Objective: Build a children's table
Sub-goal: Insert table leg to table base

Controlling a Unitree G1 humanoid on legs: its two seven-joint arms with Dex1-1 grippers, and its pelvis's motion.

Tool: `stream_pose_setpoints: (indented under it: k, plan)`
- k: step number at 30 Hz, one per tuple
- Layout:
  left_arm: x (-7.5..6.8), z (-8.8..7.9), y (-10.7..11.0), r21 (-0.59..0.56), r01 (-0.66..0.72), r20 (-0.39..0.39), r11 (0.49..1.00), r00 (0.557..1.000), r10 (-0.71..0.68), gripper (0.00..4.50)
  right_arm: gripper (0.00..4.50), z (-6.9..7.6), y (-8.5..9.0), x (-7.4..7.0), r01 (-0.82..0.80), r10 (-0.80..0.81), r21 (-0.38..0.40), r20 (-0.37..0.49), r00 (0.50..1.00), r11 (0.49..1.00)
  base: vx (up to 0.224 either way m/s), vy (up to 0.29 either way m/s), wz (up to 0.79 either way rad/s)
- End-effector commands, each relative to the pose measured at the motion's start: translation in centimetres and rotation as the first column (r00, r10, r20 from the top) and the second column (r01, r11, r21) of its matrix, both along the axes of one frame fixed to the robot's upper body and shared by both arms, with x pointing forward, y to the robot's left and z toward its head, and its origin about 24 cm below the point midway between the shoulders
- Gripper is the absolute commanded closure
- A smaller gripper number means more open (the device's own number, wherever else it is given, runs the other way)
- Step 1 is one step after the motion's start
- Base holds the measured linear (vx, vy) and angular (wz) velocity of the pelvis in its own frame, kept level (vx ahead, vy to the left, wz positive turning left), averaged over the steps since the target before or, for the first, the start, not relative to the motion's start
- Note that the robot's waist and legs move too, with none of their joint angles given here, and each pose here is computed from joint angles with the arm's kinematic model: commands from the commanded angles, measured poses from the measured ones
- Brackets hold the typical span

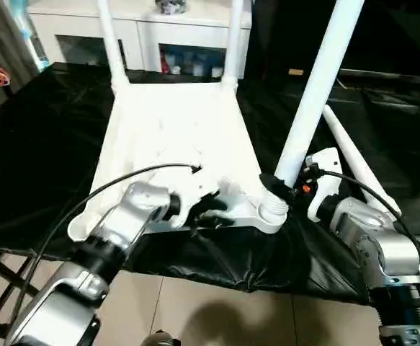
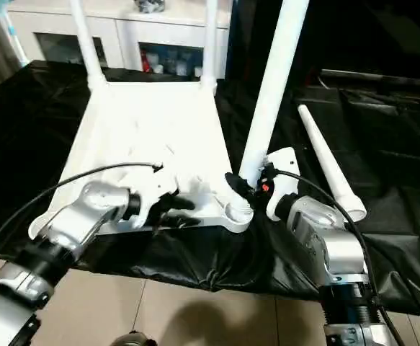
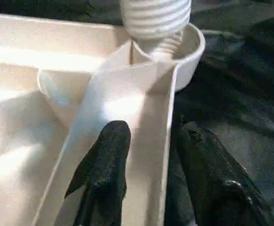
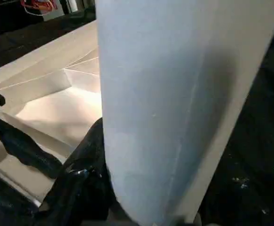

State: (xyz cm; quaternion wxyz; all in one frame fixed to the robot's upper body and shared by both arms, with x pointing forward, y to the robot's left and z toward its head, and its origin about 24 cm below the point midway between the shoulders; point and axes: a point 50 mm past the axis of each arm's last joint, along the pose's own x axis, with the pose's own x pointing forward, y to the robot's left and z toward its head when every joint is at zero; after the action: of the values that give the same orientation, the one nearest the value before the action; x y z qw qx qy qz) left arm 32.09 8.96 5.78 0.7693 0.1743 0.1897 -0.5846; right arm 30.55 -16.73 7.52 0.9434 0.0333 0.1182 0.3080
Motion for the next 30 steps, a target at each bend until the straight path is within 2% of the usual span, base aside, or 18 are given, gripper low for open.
stream_pose_setpoints:
  k: [1, 4, 5, 7, 11, 13, 20, 23, 26, 30]
  plan:
    - [0.3, -0.1, 0.0, 0.025, -0.013, 0.001, 1.0, 1.0, 0.013, 2.91, 2.6, 0.6, -0.1, 0.0, 0.011, -0.01, -0.017, 0.03, 0.999, 1.0, 0.0, 0.0, 0.0]
    - [0.4, -0.3, 0.0, 0.024, -0.02, -0.003, 0.999, 1.0, 0.02, 3.03, 2.6, 0.5, -0.1, 0.0, 0.013, -0.013, -0.019, 0.03, 0.999, 1.0, 0.0, 0.0, 0.0]
    - [0.5, -0.4, -0.1, 0.022, -0.021, -0.005, 1.0, 1.0, 0.021, 3.27, 2.6, 0.6, 0.0, 0.0, 0.014, -0.014, -0.019, 0.03, 0.999, 1.0, 0.0, 0.0, 0.0]
    - [0.5, -0.5, -0.1, 0.023, -0.019, -0.006, 1.0, 1.0, 0.019, 3.33, 2.6, 0.5, 0.0, 0.0, 0.014, -0.013, -0.022, 0.029, 0.999, 1.0, 0.0, 0.0, 0.0]
    - [0.7, -0.8, 0.0, 0.039, -0.017, -0.012, 0.999, 1.0, 0.018, 3.78, 2.6, 0.5, 0.1, 0.0, 0.011, -0.01, -0.026, 0.028, 1.0, 1.0, 0.0, 0.0, 0.0]
    - [0.7, -0.8, 0.1, 0.053, -0.011, -0.012, 0.999, 1.0, 0.011, 3.84, 2.6, 0.5, 0.3, 0.0, -0.003, 0.003, -0.03, 0.021, 1.0, 1.0, 0.0, 0.0, 0.0]
    - [0.9, -0.9, 0.4, 0.082, 0.002, -0.015, 0.997, 1.0, -0.001, 4.45, 2.6, 0.1, 0.3, -0.1, -0.036, 0.035, -0.057, -0.014, 0.999, 0.998, 0.0, 0.0, 0.0]
    - [1.2, -0.8, 0.9, 0.121, -0.014, -0.009, 0.993, 1.0, 0.015, 4.5, 2.6, 0.0, 0.2, 0.2, -0.033, 0.033, -0.063, -0.016, 0.999, 0.997, 0.0, 0.0, 0.0]
    - [1.9, -0.7, 2.0, 0.176, -0.091, 0.016, 0.98, 0.996, 0.089, 4.5, 2.6, 0.3, 0.1, 0.8, -0.03, 0.029, -0.07, -0.008, 1.0, 0.997, 0.0, 0.0, 0.0]
    - [2.2, 0.0, 2.4, 0.134, -0.132, 0.033, 0.982, 0.991, 0.129, 4.5, 2.6, 0.6, 0.2, 1.3, -0.021, 0.021, -0.061, 0.004, 1.0, 0.998, 0.0, 0.0, 0.0]
